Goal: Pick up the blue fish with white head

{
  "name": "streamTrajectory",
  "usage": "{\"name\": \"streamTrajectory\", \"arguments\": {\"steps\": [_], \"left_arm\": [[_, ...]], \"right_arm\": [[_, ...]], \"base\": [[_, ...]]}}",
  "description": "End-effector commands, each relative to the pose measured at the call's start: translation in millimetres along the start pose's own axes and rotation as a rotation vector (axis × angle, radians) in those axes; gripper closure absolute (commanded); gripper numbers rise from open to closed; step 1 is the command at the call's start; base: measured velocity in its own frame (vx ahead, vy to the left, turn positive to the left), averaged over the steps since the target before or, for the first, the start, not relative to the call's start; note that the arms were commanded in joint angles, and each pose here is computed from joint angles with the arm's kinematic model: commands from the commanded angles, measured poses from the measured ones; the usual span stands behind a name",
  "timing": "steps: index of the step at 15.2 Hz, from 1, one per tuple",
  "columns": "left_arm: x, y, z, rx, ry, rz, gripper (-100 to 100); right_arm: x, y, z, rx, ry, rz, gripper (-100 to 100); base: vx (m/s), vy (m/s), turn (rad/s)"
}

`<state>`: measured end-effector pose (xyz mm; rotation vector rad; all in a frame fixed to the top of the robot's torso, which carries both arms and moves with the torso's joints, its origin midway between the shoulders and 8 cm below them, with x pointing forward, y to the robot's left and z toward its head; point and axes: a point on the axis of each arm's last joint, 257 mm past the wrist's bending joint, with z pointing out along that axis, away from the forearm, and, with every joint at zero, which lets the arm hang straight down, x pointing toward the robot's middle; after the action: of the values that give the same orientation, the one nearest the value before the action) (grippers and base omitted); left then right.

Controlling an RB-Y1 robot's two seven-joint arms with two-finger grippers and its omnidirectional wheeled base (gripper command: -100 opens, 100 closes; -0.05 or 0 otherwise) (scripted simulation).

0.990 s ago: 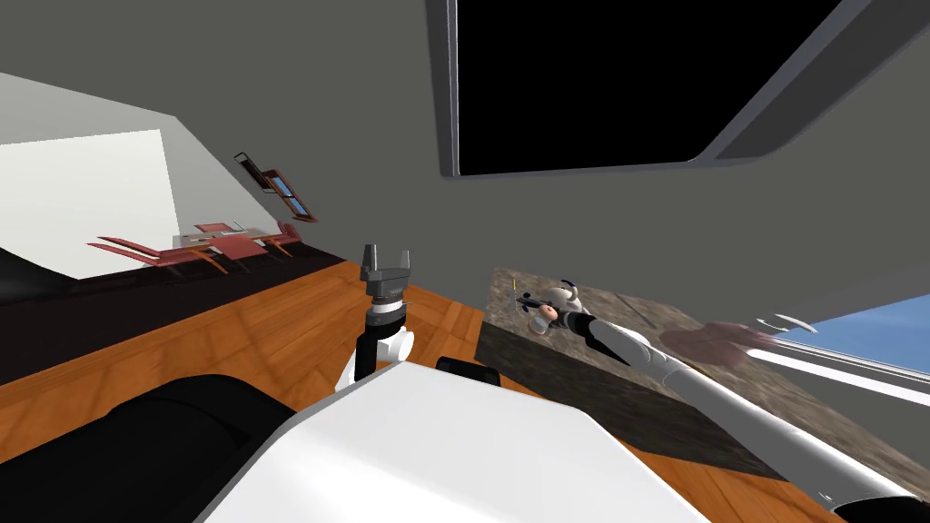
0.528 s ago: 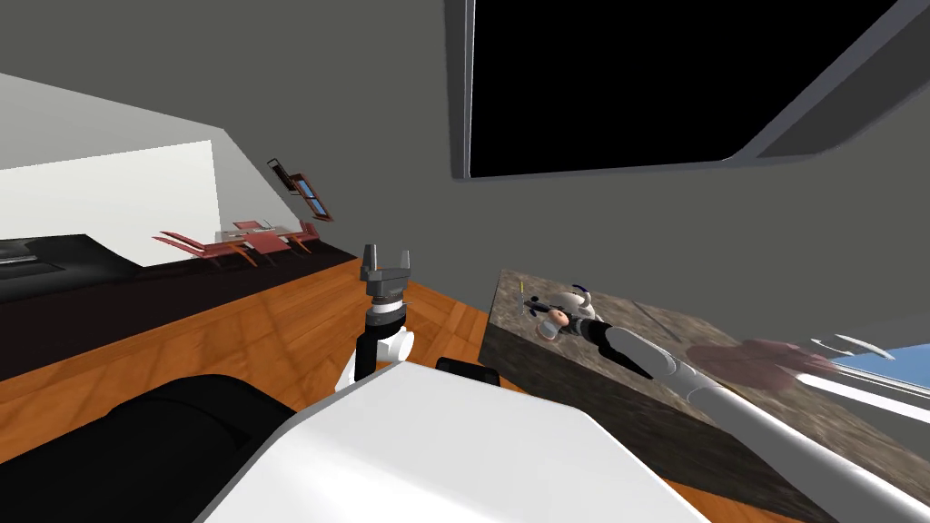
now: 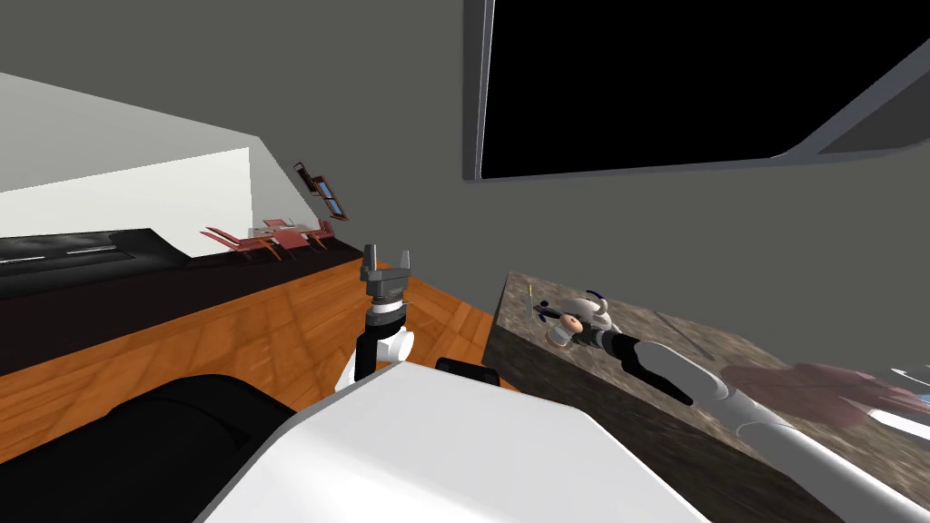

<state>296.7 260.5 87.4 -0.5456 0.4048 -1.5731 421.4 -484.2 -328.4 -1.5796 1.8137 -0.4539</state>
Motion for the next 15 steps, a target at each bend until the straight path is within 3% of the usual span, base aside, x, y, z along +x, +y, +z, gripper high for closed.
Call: {"name": "streamTrajectory", "arguments": {"steps": [1, 3, 4, 6, 9, 10, 12, 15], "left_arm": [[0.0, 0.0, 0.0, 0.0, 0.0, 0.0, 0], [0.0, 0.0, 0.0, 0.0, 0.0, 0.0, 0], [0.0, 0.0, 0.0, 0.0, 0.0, 0.0, 0], [0.1, 0.0, 0.0, 0.0, 0.0, 0.0, 0], [0.0, 0.0, 0.0, 0.0, 0.0, 0.0, 0], [0.0, 0.0, 0.0, 0.0, 0.0, 0.0, 0], [0.1, 0.0, 0.0, 0.0, 0.0, 0.0, 0], [0.0, 0.0, 0.0, 0.0, 0.0, 0.0, 0]], "right_arm": [[5.3, -1.6, -5.6, 0.014, 0.003, -0.02, -100], [5.3, -1.6, -5.6, 0.014, 0.004, -0.039, -100], [33.1, 7.1, -20.0, 0.009, 0.038, 0.002, -100], [43.3, 8.0, -31.0, 0.029, 0.044, 0.017, -100], [51.0, 5.3, -39.5, 0.046, 0.053, -0.016, -100], [76.2, 13.8, -55.6, 0.044, 0.086, 0.025, -100], [89.9, 21.2, -70.4, 0.055, 0.104, 0.034, -100], [95.0, 10.0, -79.6, 0.087, 0.11, 0.001, -100]], "base": [[0.009, 0.005, -0.018], [0.005, -0.004, -0.008], [-0.019, 0.048, 0.243], [-0.015, 0.075, 0.338], [0.012, 0.026, -0.012], [-0.011, 0.047, 0.25], [-0.009, 0.08, 0.36], [0.017, 0.025, -0.021]]}}
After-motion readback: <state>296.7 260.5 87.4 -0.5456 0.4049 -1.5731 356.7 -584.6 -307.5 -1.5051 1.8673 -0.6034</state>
